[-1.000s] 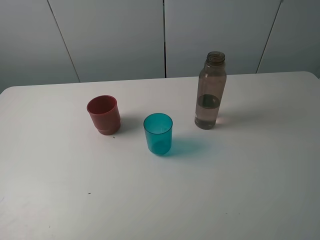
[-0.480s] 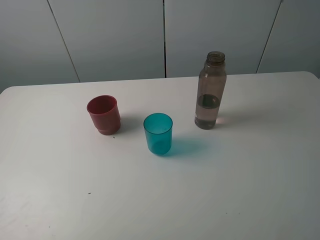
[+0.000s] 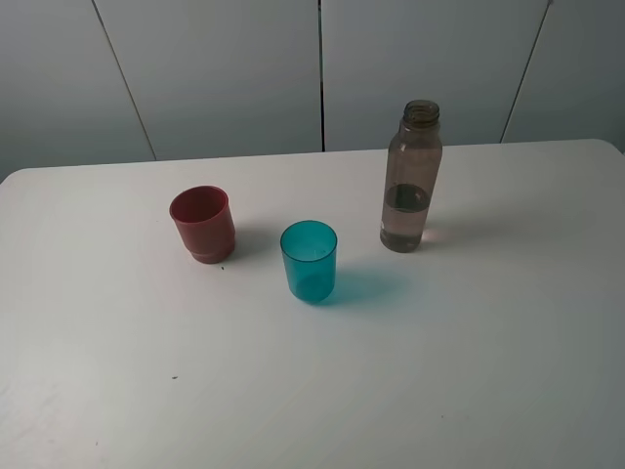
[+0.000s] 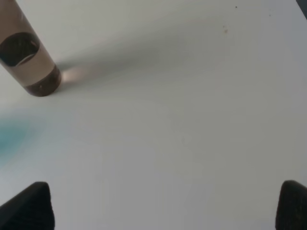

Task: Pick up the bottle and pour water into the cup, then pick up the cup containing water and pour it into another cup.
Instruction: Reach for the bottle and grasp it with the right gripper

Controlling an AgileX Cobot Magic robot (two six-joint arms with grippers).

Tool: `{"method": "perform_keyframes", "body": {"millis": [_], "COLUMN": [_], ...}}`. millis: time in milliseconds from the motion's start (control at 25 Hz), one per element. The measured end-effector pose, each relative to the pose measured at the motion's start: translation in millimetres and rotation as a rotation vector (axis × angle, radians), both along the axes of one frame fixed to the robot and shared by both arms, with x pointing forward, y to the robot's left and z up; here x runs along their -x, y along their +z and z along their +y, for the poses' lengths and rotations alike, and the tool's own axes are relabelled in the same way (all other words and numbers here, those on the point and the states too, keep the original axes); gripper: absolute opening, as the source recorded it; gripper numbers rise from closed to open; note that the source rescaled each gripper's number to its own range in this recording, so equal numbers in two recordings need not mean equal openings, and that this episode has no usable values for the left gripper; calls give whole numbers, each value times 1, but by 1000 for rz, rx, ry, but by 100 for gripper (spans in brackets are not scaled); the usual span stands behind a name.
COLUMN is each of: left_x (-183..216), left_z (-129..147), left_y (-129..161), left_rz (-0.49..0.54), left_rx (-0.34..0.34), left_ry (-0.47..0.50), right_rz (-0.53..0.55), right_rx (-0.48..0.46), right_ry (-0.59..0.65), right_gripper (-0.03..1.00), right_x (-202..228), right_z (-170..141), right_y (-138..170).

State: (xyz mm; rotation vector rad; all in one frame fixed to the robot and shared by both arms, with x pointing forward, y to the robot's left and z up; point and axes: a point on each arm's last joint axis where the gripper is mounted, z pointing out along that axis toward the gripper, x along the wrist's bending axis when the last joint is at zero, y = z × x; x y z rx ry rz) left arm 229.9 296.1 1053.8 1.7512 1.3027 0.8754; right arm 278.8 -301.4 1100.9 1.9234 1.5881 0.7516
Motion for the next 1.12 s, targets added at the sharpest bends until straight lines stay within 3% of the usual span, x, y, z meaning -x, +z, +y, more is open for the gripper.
{"method": "perform_keyframes", "body": {"millis": [160, 320, 520, 680, 920, 1120], "left_x": [0, 0, 0, 0, 0, 0], "left_z": [0, 0, 0, 0, 0, 0], "left_y": [0, 0, 0, 0, 0, 0], "left_rz": [0, 0, 0, 0, 0, 0], "left_rx": [0, 0, 0, 0, 0, 0], "left_ry": [0, 0, 0, 0, 0, 0], "right_rz": [27, 34, -179, -252, -276, -301], "right_rx": [-2, -28, -44, -70, -108, -21], "right_ry": [0, 41, 210, 262, 181, 267], "right_gripper": [100, 100, 100, 100, 100, 100], "right_x": [-54, -101, -140, -159, -153, -155], "right_z": [-4, 0, 31, 47, 42, 43], "right_y": [26, 21, 6, -33, -112, -123]}}
